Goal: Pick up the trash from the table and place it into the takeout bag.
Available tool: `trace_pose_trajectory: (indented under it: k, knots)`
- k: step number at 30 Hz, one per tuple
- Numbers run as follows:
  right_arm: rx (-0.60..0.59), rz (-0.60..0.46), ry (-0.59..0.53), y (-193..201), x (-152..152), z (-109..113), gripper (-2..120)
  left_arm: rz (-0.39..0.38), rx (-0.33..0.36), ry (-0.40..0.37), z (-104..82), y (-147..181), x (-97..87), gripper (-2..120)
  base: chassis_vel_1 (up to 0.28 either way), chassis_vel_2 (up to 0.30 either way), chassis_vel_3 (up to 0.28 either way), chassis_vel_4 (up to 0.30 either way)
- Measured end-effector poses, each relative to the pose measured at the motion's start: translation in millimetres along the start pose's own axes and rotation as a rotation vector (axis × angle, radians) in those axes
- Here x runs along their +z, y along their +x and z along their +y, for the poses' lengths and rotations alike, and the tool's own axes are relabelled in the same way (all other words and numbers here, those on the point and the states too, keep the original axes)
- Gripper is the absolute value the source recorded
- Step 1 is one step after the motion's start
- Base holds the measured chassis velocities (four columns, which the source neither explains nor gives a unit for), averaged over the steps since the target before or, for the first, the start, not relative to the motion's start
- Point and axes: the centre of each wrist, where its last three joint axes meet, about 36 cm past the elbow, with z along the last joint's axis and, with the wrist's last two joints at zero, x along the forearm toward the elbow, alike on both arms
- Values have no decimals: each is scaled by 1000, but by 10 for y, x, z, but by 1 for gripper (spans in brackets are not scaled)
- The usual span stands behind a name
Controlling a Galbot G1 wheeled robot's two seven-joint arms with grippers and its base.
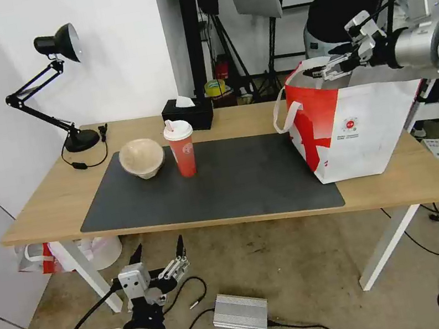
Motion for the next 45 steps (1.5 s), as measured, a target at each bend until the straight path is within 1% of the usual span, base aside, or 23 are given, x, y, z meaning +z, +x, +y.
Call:
trace_pose_trajectory:
  k: [6, 8, 9, 12, 13, 16, 17, 19, 20, 22, 23, 24, 25, 29, 31, 34, 35, 37, 39, 41, 43, 44, 45]
  knots:
    - [13, -30, 21, 51, -54, 144, 100, -2, -2, -2, 5, 3, -7, 100, 0, 0, 0, 0]
    - [24, -51, 27, 70, -60, 234, 100, -3, -4, -4, 12, 2, -10, 100, 0, 0, 0, 0]
    - [24, -51, 27, 70, -60, 234, 100, -3, -4, -4, 12, 2, -10, 100, 0, 0, 0, 0]
    - [38, -96, 27, 79, -15, 363, 100, -3, -4, -4, 12, 3, -11, 100, 0, 0, 0, 0]
    - [38, -96, 27, 79, -15, 363, 100, -3, -4, -4, 12, 3, -11, 100, 0, 0, 0, 0]
    - [63, -166, 21, 78, 59, 545, 100, -1, -4, -4, 12, 9, -11, 100, 0, 0, 0, 0]
    - [63, -166, 21, 78, 59, 545, 100, -1, -4, -4, 12, 9, -11, 100, 0, 0, 0, 0]
    - [90, -212, 17, 70, 113, 654, 100, -1, -5, -5, 13, 12, -15, 100, 0, 0, 0, 0]
    - [118, -244, 14, 65, 159, 760, 100, -2, -5, -7, 17, 14, -19, 100, 0, 0, 0, 0]
    - [126, -253, 13, 66, 174, 801, 100, -2, -5, -7, 18, 15, -20, 100, 0, 0, 0, 0]
    - [145, -278, 7, 71, 210, 910, 100, -2, -5, -8, 18, 19, -21, 100, 0, 0, 0, 0]
    - [157, -295, 4, 70, 233, 973, 100, -1, -5, -8, 18, 21, -21, 100, 0, 0, 0, 0]
    - [157, -295, 4, 70, 233, 973, 100, -1, -5, -8, 18, 21, -21, 100, 0, 0, 0, 0]
    - [213, -385, -24, 31, 351, 1194, 100, 0, -5, -8, 16, 26, -22, 100, 0, 0, 0, 0]
    - [230, -405, -31, 18, 375, 1231, 100, 0, -5, -9, 15, 25, -22, 100, 0, 0, 0, 0]
    - [299, -473, -59, -39, 481, 1400, 100, 0, -3, -11, 10, 27, -19, 100, 0, 0, 0, 0]
    - [299, -473, -59, -39, 481, 1400, 100, 0, -3, -11, 10, 27, -19, 100, 0, 0, 0, 0]
    - [331, -498, -65, -63, 533, 1483, 100, 0, -3, -12, 6, 30, -16, 100, 0, 0, 0, 0]
    - [387, -531, -83, -103, 627, 1638, 100, 0, -3, -17, 4, 33, -14, 100, 0, 0, 0, 0]
    - [399, -536, -87, -108, 653, 1684, 100, 0, -4, -18, 4, 33, -14, 100, 0, 0, 0, 0]
    - [429, -552, -105, -109, 755, 1845, 100, -1, -4, -19, 4, 35, -15, 100, 0, 0, 0, 0]
    - [433, -554, -112, -104, 788, 1886, 100, -1, -4, -19, 3, 36, -16, 100, 0, 0, 0, 0]
    - [433, -554, -112, -104, 788, 1886, 100, -1, -4, -19, 3, 36, -16, 100, 0, 0, 0, 0]
